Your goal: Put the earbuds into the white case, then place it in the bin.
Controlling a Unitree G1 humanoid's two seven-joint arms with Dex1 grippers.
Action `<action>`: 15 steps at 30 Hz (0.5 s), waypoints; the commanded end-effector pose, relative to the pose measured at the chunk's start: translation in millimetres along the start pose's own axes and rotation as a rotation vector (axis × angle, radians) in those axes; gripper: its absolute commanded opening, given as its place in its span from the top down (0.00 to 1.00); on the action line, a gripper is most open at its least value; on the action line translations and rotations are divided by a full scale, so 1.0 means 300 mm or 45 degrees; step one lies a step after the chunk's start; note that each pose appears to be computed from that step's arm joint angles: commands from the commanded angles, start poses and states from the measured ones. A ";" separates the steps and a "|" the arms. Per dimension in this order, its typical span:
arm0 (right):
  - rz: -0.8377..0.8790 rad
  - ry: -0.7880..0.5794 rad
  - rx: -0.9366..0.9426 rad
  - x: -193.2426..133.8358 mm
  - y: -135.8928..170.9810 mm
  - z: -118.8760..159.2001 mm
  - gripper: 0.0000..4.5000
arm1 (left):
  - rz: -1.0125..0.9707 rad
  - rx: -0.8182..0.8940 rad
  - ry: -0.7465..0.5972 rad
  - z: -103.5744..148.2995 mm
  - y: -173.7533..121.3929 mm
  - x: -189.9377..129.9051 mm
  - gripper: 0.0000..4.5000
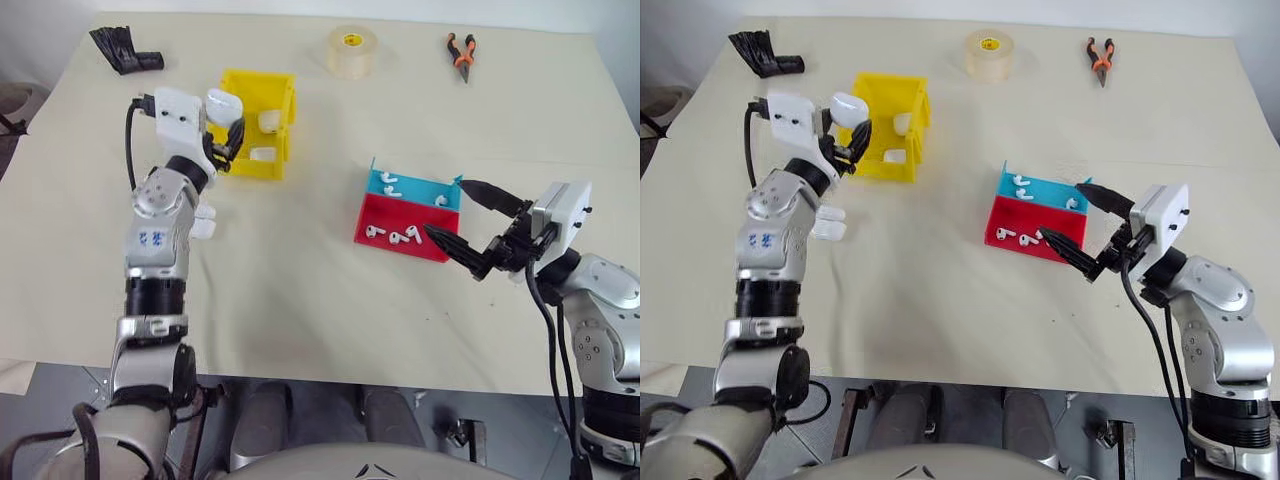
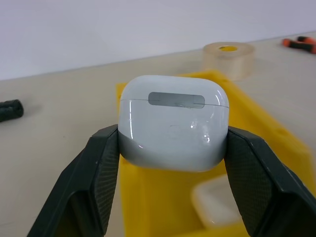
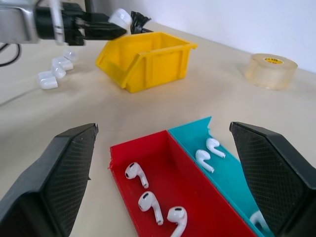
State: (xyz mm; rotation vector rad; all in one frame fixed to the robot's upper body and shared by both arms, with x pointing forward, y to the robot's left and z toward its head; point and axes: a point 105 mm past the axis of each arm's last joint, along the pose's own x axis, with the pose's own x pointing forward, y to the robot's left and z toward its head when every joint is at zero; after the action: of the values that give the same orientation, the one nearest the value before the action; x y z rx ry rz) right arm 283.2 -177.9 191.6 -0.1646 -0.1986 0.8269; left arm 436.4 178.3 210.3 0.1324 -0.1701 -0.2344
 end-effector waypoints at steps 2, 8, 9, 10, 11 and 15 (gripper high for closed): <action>-0.004 -0.067 -0.041 0.012 0.008 0.034 0.00 | -0.099 0.018 -0.052 0.042 -0.041 0.045 0.21; -0.004 -0.081 -0.036 0.022 0.023 0.039 0.00 | -0.204 0.056 -0.089 0.066 -0.069 0.031 0.00; -0.004 -0.082 -0.036 0.024 0.025 0.040 0.00 | -0.207 0.062 -0.094 0.070 -0.066 0.025 0.00; -0.003 -0.084 -0.036 0.026 0.026 0.042 0.00 | -0.220 0.073 -0.094 0.072 -0.065 0.017 0.00; -0.004 -0.084 -0.035 0.026 0.027 0.043 0.00 | -0.233 0.095 -0.104 0.077 -0.063 0.004 0.00; -0.002 -0.078 -0.039 0.026 0.025 0.043 0.00 | -0.414 0.129 -0.119 0.080 -0.092 -0.073 0.00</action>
State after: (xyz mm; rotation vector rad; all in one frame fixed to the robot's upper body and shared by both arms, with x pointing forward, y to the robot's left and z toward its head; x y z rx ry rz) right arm 284.4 -169.2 192.5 -0.1445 -0.2242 0.8201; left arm 417.7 161.0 212.5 0.2324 -0.1990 -0.4813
